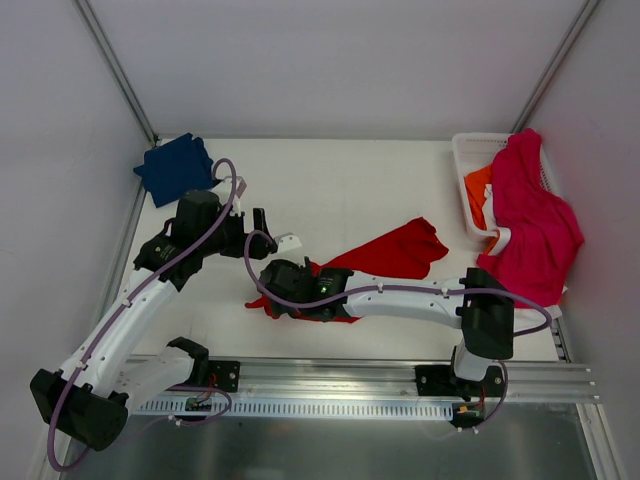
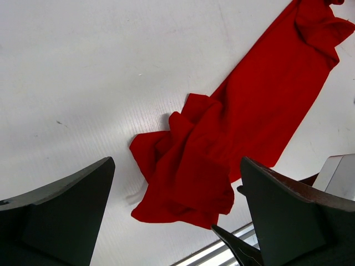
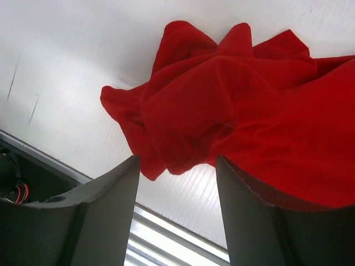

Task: Fold and stack the t-shirts
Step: Flatten the tshirt out

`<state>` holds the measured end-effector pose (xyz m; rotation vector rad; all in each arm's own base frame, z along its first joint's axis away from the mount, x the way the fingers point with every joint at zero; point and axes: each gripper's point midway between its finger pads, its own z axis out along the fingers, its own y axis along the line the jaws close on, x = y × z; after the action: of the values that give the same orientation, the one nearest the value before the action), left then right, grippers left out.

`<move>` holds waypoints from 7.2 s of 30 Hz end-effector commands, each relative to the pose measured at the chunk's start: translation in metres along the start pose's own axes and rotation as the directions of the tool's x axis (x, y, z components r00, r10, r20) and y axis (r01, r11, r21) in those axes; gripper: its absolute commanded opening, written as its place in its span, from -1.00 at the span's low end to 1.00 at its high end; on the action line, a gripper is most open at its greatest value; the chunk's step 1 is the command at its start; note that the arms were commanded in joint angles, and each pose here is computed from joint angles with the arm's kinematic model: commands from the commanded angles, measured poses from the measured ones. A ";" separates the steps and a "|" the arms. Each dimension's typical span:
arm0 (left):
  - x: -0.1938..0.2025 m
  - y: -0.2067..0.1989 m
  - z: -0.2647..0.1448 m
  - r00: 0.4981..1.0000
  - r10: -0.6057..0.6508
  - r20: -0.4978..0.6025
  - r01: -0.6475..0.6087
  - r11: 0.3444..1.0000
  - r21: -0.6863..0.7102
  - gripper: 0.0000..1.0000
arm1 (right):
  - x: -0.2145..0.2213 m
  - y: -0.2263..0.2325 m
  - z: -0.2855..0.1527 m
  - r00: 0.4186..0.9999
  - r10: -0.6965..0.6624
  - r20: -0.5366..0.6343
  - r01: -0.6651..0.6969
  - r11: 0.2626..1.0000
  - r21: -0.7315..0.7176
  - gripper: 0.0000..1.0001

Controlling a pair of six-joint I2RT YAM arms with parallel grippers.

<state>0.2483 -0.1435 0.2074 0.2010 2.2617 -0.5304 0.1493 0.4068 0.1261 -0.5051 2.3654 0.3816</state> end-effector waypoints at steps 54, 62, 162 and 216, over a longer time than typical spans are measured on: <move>-0.015 -0.003 -0.009 0.998 0.011 0.059 -0.010 1.000 -0.003 0.96 | -0.258 -0.051 -0.353 0.763 -0.081 0.642 0.225 0.963 -0.146 -0.99; -0.018 -0.002 -0.012 0.997 0.014 0.075 -0.013 1.000 -0.014 0.96 | -0.238 -0.085 -0.257 0.851 -0.333 0.406 0.240 0.934 0.264 -0.99; -0.013 -0.029 -0.093 0.900 0.022 0.436 -0.108 0.979 0.175 0.98 | -0.095 -0.270 -0.291 0.681 -0.288 0.673 -0.116 0.865 0.488 -0.99; 0.180 -0.266 0.087 0.930 -0.368 0.012 0.363 0.920 0.148 0.70 | -0.050 -0.300 -0.257 0.693 -0.270 0.669 -0.163 0.845 0.509 -0.99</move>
<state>0.0963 -0.4320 0.0907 -0.0773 2.2898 -0.9111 0.1722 0.0723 0.2953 -0.1990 1.6153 -0.0631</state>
